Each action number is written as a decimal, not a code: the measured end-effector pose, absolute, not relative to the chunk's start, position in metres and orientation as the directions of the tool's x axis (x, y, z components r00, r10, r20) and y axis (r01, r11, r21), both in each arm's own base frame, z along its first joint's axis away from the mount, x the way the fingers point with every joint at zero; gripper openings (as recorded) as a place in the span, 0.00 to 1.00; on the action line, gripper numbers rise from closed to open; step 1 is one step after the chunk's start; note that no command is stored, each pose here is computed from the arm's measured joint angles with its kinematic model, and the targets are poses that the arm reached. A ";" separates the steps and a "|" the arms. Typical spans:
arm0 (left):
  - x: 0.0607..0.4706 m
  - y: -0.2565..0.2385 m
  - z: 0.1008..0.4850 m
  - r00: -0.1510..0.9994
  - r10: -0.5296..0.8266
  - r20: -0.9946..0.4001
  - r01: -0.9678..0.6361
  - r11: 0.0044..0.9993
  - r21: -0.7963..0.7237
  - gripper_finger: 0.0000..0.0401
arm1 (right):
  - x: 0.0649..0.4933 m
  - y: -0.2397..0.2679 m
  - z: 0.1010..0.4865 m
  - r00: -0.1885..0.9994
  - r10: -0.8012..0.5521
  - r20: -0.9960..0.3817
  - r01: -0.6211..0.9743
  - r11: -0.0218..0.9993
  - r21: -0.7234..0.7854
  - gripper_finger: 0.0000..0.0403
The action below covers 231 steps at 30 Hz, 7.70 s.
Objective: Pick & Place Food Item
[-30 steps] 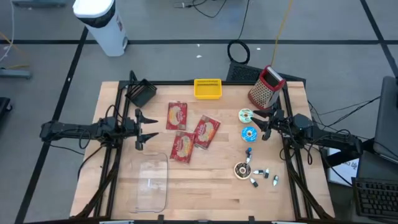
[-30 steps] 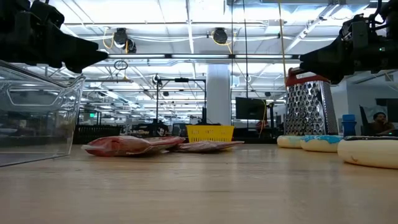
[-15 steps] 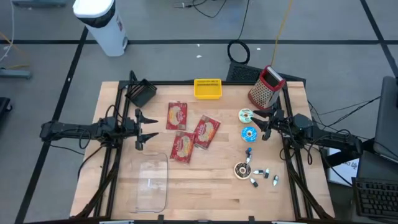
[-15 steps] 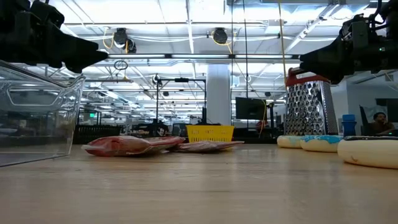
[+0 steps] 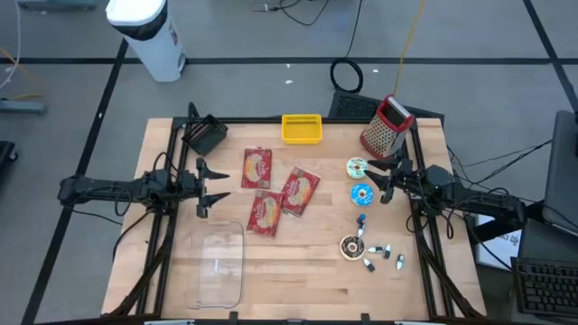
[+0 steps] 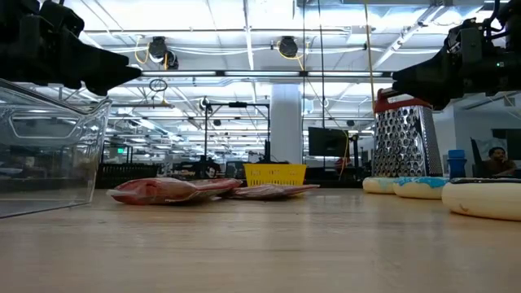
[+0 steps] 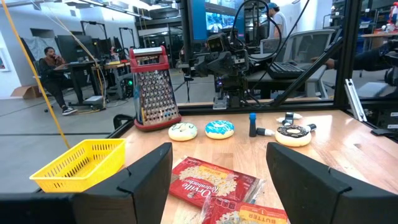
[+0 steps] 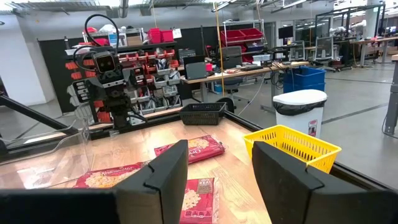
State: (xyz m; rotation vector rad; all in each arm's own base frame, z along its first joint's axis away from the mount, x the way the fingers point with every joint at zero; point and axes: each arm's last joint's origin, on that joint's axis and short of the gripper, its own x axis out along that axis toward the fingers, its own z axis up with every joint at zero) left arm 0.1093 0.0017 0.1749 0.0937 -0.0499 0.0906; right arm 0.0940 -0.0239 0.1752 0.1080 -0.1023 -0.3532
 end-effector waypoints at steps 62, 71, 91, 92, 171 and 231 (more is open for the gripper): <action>0.109 0.002 0.175 0.995 0.088 0.054 -0.093 0.992 0.091 0.64 | 0.094 -0.024 0.177 0.932 -0.349 0.096 0.290 0.879 0.378 0.41; 0.109 0.002 0.175 0.995 0.088 0.054 -0.093 0.992 0.091 0.64 | 0.094 -0.024 0.180 0.926 -0.353 0.131 0.200 0.755 0.625 0.41; 0.109 0.002 0.175 0.995 0.088 0.054 -0.092 0.992 0.091 0.64 | 0.105 0.004 0.215 0.880 0.098 0.464 -0.272 0.905 0.326 0.41; 0.109 0.002 0.175 0.995 0.088 0.054 -0.092 0.992 0.091 0.64 | 0.107 0.006 0.215 0.878 0.114 0.465 -0.285 0.905 0.317 0.41; 0.109 0.002 0.175 0.995 0.088 0.054 -0.093 0.992 0.091 0.64 | 0.104 0.140 0.168 0.024 0.396 -0.918 0.948 0.281 0.146 0.52; 0.109 0.002 0.175 0.995 0.088 0.054 -0.093 0.992 0.091 0.64 | 0.131 0.136 0.176 0.710 0.396 -0.583 0.197 0.682 0.704 0.17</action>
